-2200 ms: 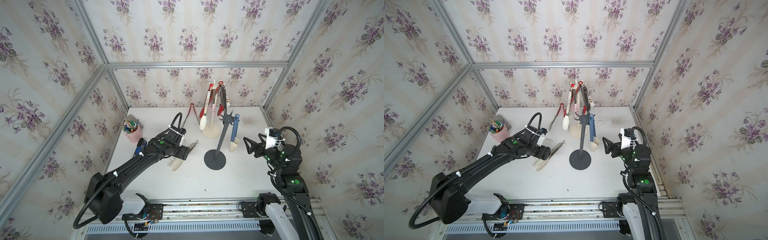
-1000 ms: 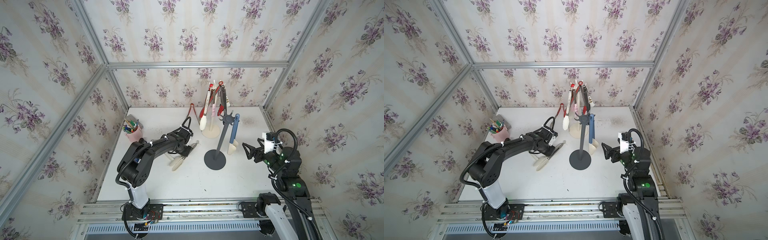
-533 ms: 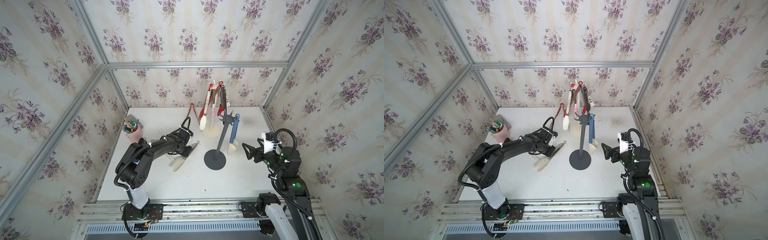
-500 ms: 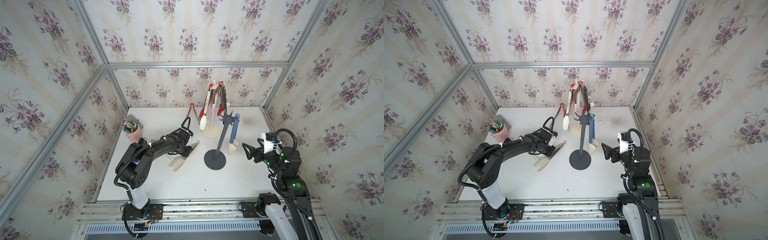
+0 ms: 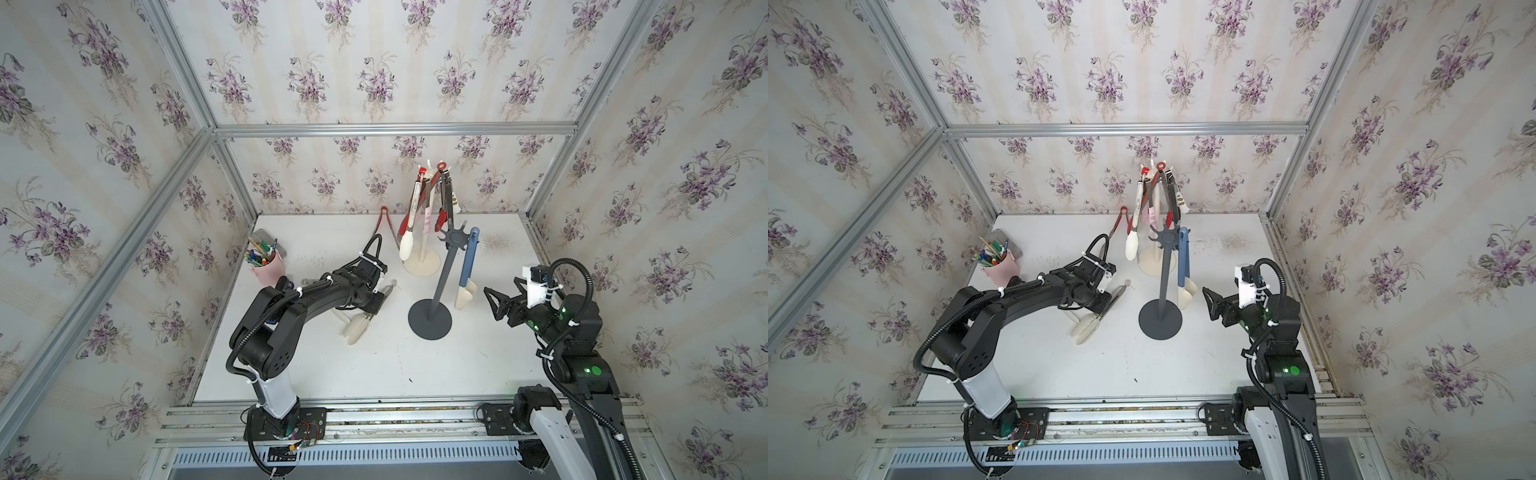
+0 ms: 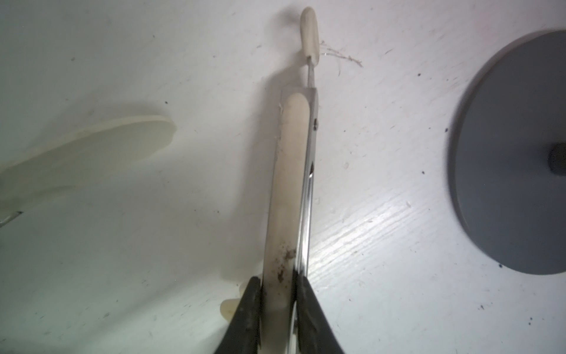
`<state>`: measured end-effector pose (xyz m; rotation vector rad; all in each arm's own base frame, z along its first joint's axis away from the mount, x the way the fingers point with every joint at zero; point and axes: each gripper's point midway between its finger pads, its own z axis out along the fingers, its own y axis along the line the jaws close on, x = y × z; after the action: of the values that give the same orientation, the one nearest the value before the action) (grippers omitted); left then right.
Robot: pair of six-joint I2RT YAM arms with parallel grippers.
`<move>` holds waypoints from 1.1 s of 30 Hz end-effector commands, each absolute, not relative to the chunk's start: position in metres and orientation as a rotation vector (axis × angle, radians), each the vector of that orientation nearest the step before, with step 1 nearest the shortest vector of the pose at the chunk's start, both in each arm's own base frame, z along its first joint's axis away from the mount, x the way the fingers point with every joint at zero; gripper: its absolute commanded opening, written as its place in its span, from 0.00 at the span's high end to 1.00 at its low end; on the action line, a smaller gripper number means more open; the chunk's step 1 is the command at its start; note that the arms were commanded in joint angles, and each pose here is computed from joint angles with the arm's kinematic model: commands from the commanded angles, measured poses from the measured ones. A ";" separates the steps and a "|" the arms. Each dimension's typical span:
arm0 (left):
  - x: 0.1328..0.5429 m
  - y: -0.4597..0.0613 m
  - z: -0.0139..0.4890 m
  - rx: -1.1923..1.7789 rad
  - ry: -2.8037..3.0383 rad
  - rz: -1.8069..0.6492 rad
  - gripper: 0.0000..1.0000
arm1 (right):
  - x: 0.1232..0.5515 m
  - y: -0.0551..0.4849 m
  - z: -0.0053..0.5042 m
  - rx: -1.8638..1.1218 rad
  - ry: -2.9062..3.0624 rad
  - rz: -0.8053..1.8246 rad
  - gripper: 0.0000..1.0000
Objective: Hang food tongs on kitchen utensil racks
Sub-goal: Adjust the food tongs at the center of the board.
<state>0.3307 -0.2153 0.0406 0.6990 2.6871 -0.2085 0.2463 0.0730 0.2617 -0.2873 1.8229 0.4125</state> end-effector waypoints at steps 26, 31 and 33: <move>0.333 -0.233 0.055 0.610 2.736 -0.529 0.29 | 0.244 0.075 0.260 -0.321 1.816 0.404 0.07; 0.335 -0.237 0.040 0.598 2.785 -0.668 0.30 | 0.243 0.076 0.260 -0.325 1.819 0.411 0.07; 0.334 -0.235 0.034 0.602 2.800 -0.679 0.30 | 0.242 0.076 0.260 -0.328 1.820 0.410 0.07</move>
<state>0.3421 -0.2276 0.0336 0.5601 2.7910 -0.5752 0.2438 0.0743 0.2556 -0.3104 1.8348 0.4086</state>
